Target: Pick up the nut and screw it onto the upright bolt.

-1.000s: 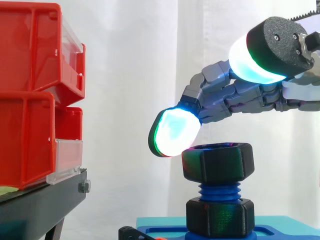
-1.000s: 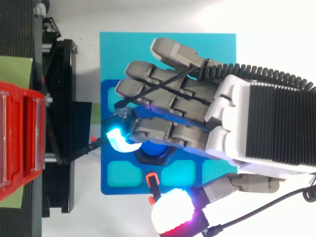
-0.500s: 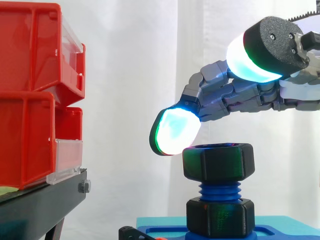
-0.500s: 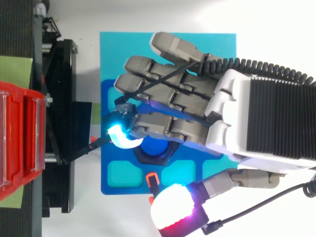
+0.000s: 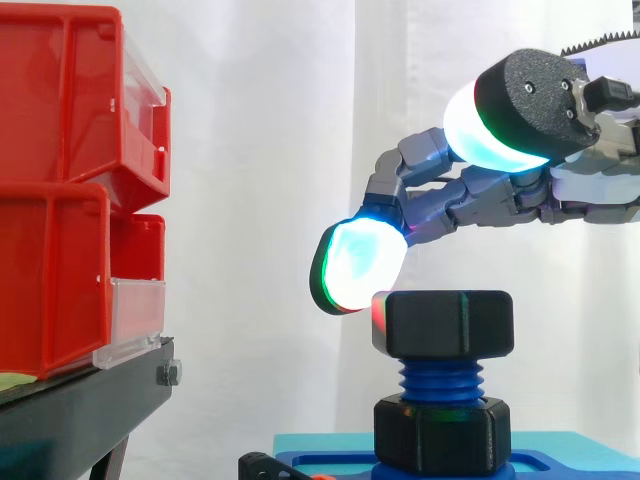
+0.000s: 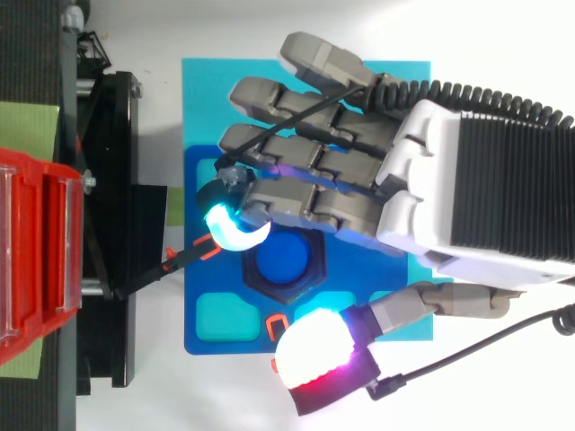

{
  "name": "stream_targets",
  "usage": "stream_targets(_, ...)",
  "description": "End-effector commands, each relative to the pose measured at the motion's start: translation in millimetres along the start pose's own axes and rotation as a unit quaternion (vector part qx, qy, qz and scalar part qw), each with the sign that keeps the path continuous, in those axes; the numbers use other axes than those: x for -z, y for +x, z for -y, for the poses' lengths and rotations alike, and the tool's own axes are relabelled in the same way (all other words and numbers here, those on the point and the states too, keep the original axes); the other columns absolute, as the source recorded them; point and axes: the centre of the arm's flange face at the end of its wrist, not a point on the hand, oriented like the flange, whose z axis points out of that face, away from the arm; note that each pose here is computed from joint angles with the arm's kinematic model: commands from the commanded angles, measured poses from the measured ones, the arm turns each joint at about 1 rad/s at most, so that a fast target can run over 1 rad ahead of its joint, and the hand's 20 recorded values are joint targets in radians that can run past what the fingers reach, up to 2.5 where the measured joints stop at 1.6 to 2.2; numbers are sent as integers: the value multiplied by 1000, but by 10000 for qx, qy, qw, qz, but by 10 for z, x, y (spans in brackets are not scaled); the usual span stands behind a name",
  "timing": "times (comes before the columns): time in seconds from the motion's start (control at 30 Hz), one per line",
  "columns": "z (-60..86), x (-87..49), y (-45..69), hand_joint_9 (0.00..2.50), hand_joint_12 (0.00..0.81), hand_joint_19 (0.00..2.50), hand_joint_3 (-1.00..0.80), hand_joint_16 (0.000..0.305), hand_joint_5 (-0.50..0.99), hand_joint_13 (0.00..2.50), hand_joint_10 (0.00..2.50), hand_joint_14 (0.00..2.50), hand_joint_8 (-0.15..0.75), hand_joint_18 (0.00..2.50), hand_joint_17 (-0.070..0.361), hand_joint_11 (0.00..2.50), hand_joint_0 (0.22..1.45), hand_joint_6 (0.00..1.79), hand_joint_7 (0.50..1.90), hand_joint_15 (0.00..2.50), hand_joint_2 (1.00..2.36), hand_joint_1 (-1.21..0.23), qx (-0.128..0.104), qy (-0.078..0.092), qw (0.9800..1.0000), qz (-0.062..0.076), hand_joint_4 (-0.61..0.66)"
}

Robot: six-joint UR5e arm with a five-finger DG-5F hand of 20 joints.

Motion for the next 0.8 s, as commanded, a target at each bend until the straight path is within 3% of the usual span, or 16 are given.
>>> stream_targets(0.0,43,-2,-10,442,339,0,-500,42,-76,136,0,0,283,0,95,0,479,504,1150,0,1000,-207,6,23,10000,-4,255)
stream_targets(0.43,148,-7,-55,678,315,0,-500,37,-3,304,0,0,310,0,83,0,501,501,1409,0,1000,-241,9,74,10000,14,214)
stream_targets(0.77,233,-12,-82,1073,278,0,-500,29,47,567,0,0,305,258,65,0,519,557,1292,0,1000,-299,15,54,10000,0,88)
